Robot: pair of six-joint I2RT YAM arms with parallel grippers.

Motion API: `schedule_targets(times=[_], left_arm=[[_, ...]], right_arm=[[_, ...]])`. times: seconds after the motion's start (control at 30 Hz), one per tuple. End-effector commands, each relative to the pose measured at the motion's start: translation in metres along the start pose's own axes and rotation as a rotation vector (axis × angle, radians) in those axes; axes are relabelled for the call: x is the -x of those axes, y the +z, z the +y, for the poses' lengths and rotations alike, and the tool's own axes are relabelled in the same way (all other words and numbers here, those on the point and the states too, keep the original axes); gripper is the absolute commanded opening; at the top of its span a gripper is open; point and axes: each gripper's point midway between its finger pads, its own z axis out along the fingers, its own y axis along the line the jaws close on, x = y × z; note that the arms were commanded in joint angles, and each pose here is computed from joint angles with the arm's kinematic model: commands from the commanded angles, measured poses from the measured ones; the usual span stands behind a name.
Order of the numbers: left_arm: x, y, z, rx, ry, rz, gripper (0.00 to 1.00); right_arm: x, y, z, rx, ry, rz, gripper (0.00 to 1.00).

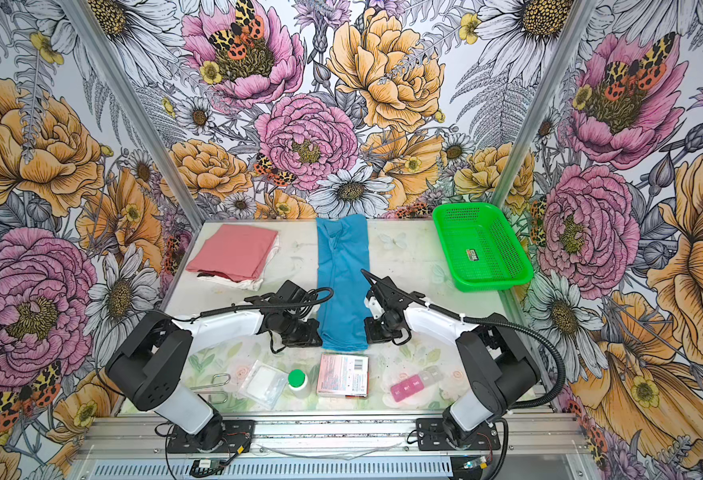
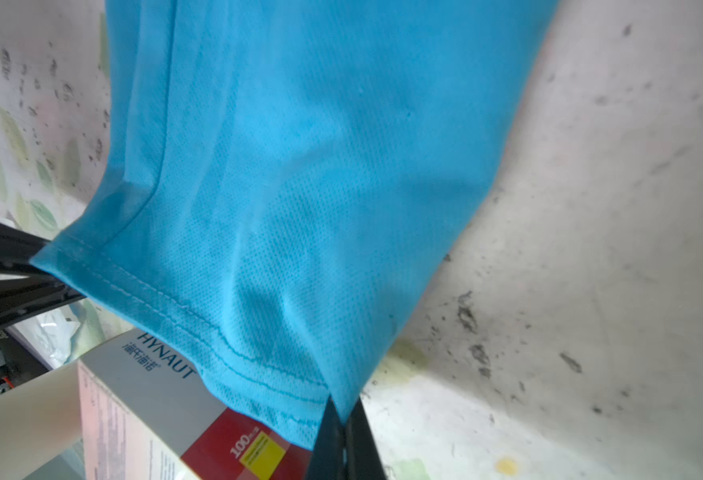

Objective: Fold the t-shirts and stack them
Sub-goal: 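Lift the strip's nearer end with both grippers and fold it away from the robot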

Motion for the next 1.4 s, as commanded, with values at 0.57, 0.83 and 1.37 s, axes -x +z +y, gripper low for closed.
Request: schedule_targets(times=[0.57,0.83,1.37], left_arm=[[-0.016,-0.072,-0.04,-0.094,0.119,-0.15,0.0],[0.015,-0.087,-0.054,-0.118,0.166,-0.223,0.0],[0.161,-0.049,-0.001,-0.126,0.085,-0.218,0.0]], right_arm=[[-0.027,-0.073,0.054,0.147,-0.075,-0.075,0.0],[0.013,-0.075,0.047,0.102,-0.072,-0.121,0.0],[0.169,-0.015,-0.018,0.057,0.051,-0.162,0.0]])
